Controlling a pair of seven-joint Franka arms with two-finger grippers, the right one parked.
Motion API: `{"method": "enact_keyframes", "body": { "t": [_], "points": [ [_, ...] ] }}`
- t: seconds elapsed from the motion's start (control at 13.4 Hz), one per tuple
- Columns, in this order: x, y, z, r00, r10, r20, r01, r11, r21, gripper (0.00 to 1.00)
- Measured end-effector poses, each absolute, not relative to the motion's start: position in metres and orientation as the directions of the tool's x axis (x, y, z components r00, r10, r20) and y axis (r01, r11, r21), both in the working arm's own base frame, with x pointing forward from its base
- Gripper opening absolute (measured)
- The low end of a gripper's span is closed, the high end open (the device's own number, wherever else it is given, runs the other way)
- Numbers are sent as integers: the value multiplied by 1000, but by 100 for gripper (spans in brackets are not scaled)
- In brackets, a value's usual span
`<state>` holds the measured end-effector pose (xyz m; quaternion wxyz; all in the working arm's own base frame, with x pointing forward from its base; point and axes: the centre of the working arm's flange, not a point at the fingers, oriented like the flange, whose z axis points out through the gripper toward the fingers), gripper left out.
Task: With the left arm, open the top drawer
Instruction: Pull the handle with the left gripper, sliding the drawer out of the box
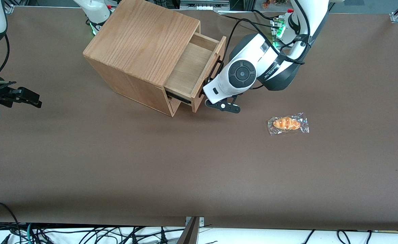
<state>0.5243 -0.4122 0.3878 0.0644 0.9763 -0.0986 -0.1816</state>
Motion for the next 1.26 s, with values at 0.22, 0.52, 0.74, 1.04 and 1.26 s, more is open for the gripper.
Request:
{"method": "enact_keyframes", "body": {
  "t": [0.22, 0.52, 0.74, 1.04, 1.26],
  "points": [
    [533, -400, 388, 915, -218, -340, -168, -971, 170, 100],
    [540, -390, 389, 919, -207, -336, -156, -973, 172, 100],
    [544, -384, 391, 921, -198, -334, -147, -974, 173, 100],
    [555, -367, 392, 924, -189, -331, -135, -975, 179, 100],
    [559, -361, 392, 924, -193, -329, -138, -973, 183, 100]
  ]
}}
